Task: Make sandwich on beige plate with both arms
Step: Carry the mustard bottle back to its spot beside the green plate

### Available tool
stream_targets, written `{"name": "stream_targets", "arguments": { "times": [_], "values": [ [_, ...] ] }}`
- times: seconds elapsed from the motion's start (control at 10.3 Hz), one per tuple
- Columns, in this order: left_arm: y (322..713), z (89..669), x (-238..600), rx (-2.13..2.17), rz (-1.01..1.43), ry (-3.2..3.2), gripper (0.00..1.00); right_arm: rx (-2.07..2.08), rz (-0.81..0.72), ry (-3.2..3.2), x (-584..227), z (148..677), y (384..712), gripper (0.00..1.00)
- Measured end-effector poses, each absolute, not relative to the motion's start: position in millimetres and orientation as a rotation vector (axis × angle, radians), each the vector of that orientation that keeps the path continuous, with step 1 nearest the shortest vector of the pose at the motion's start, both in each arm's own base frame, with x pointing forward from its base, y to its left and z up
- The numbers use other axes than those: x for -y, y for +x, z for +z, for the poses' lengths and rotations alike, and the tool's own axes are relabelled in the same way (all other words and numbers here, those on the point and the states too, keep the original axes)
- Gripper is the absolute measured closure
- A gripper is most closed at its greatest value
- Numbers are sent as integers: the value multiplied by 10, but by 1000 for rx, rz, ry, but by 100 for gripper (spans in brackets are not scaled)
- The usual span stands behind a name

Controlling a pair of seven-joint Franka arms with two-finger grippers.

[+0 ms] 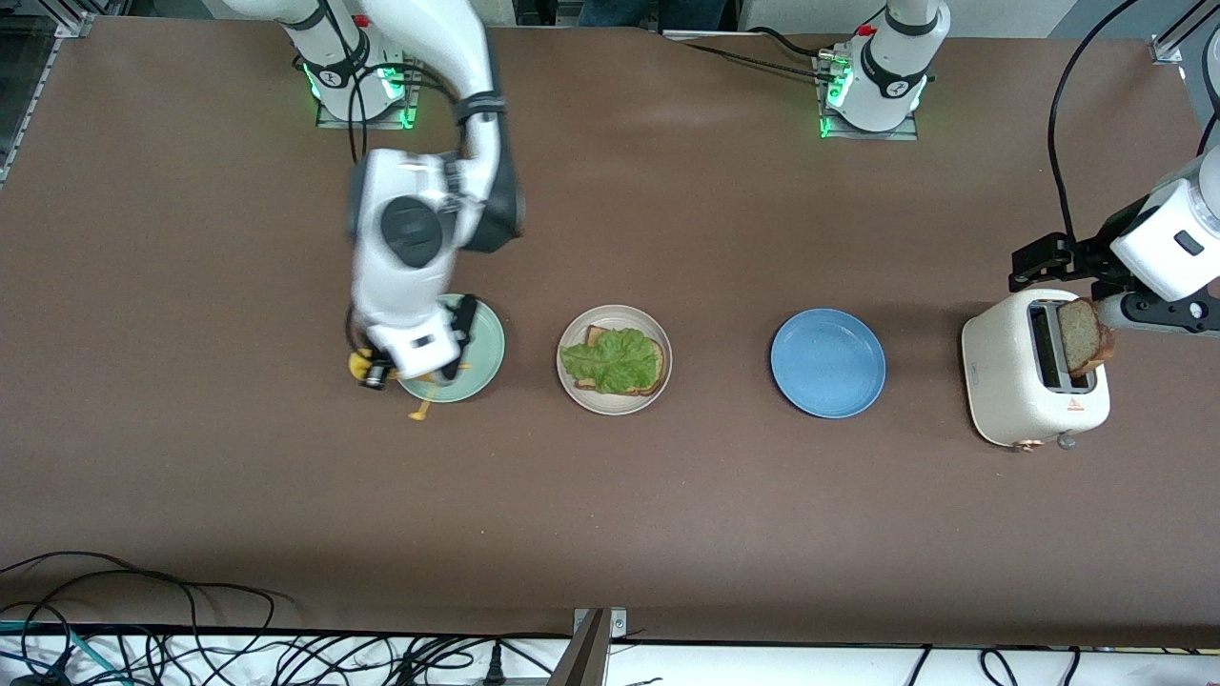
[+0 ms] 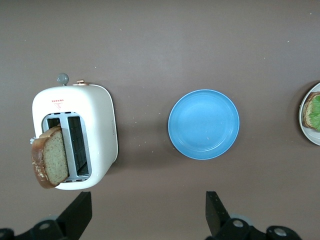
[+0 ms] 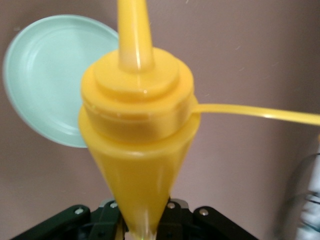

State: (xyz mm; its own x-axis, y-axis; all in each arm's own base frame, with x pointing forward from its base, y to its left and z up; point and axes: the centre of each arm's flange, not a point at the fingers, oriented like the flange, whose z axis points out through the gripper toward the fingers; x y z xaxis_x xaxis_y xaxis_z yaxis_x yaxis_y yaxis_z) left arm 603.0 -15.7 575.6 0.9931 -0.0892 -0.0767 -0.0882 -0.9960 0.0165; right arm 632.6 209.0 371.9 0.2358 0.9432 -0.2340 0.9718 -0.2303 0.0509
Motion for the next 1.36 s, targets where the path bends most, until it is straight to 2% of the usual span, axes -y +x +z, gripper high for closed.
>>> {"name": "stream_targets", "arguments": {
  "times": [0.29, 0.58, 0.78, 1.07, 1.16, 1.36],
  "values": [
    [6030, 5756, 157, 139, -121, 3123, 0, -2023, -184, 2571, -613, 3586, 6488, 77],
    [6030, 5756, 156, 139, -121, 3123, 0, -2229, -24, 2739, 432, 3244, 6291, 77],
    [6030, 5756, 158, 139, -121, 3123, 0, -2359, 129, 2795, 833, 2844, 6122, 77],
    [6030, 5756, 156, 138, -121, 3123, 0, -2537, 437, 2892, 1214, 1870, 5880, 77],
    [6030, 5756, 155, 138, -121, 3123, 0, -2570, 531, 2904, 1306, 1664, 5811, 77],
    [6030, 5757, 160, 139, -121, 3123, 0, -2641, 631, 2828, 1390, 1589, 5774, 77]
  ]
}}
